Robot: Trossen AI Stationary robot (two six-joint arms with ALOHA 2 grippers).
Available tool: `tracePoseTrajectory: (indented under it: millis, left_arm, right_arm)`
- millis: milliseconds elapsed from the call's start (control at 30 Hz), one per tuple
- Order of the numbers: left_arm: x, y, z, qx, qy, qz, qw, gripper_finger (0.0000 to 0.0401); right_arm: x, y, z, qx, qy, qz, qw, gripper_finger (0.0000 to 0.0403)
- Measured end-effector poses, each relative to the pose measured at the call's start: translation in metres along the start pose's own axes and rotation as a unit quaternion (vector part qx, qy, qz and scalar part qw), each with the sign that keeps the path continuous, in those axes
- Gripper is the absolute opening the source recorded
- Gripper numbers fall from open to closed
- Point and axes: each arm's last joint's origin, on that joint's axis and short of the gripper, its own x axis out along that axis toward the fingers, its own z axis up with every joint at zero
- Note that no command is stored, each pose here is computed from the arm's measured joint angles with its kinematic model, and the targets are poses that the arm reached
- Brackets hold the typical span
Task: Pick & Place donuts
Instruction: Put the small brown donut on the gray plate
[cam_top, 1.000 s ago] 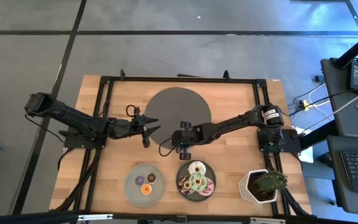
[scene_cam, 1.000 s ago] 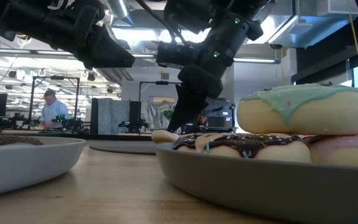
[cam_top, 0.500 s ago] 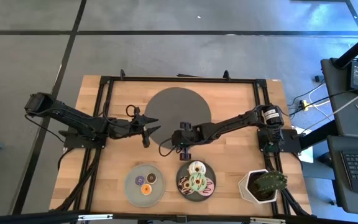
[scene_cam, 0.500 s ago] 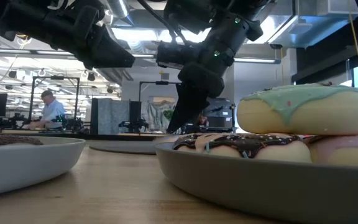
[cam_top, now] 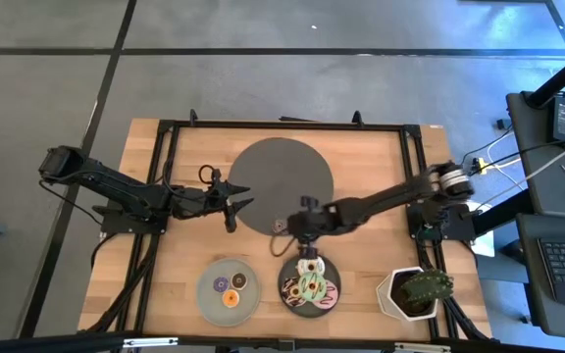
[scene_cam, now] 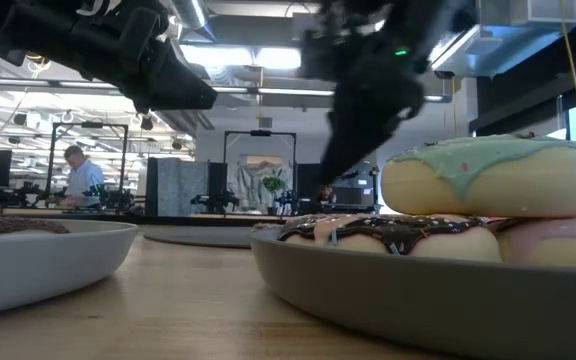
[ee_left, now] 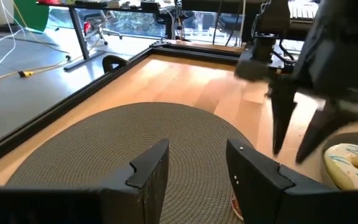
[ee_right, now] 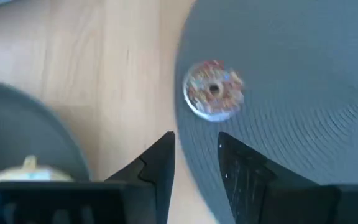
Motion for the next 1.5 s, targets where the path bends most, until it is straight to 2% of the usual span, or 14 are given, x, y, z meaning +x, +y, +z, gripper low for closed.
tracePoseTrajectory:
  millis: [100,200,333,500,667,867,1033,1200,1500]
  left_arm:
    - [0.0,0.0,-0.001,-0.004,0.004,-0.003,1.0,0.0154]
    - [0.0,-0.002,-0.002,-0.01,0.013,-0.031,0.999,0.015]
    - [0.002,-0.004,-0.002,-0.041,0.014,-0.053,0.998,0.0147]
    - [0.018,-0.013,-0.008,-0.034,0.048,-0.061,0.996,0.0147]
    - [0.056,-0.031,-0.003,-0.025,0.085,-0.07,0.994,0.0147]
    - [0.1,-0.048,-0.011,-0.016,0.204,-0.091,0.975,0.0147]
    - [0.122,-0.053,-0.023,0.008,0.28,-0.067,0.958,0.0147]
    - [0.132,-0.052,-0.025,0.011,0.3,-0.054,0.952,0.0147]
    - [0.129,-0.05,-0.029,0.008,0.328,-0.042,0.944,0.0147]
  right_arm:
    - [-0.022,-0.004,-0.02,0.016,-0.032,-0.019,0.999,0.0124]
    - [-0.051,-0.014,-0.042,0.05,-0.076,-0.035,0.995,0.0124]
    - [-0.08,-0.026,-0.078,0.104,-0.154,-0.019,0.982,0.0124]
    - [-0.092,-0.034,-0.113,0.149,-0.259,0.008,0.954,0.0124]
    - [-0.093,-0.036,-0.13,0.167,-0.332,0.028,0.928,0.0124]
    - [-0.088,-0.035,-0.138,0.164,-0.329,0.032,0.929,0.0124]
    - [-0.088,-0.035,-0.138,0.164,-0.329,0.033,0.929,0.0124]
    - [-0.087,-0.035,-0.139,0.162,-0.327,0.036,0.931,0.0124]
    - [-0.087,-0.035,-0.138,0.161,-0.328,0.037,0.93,0.0124]
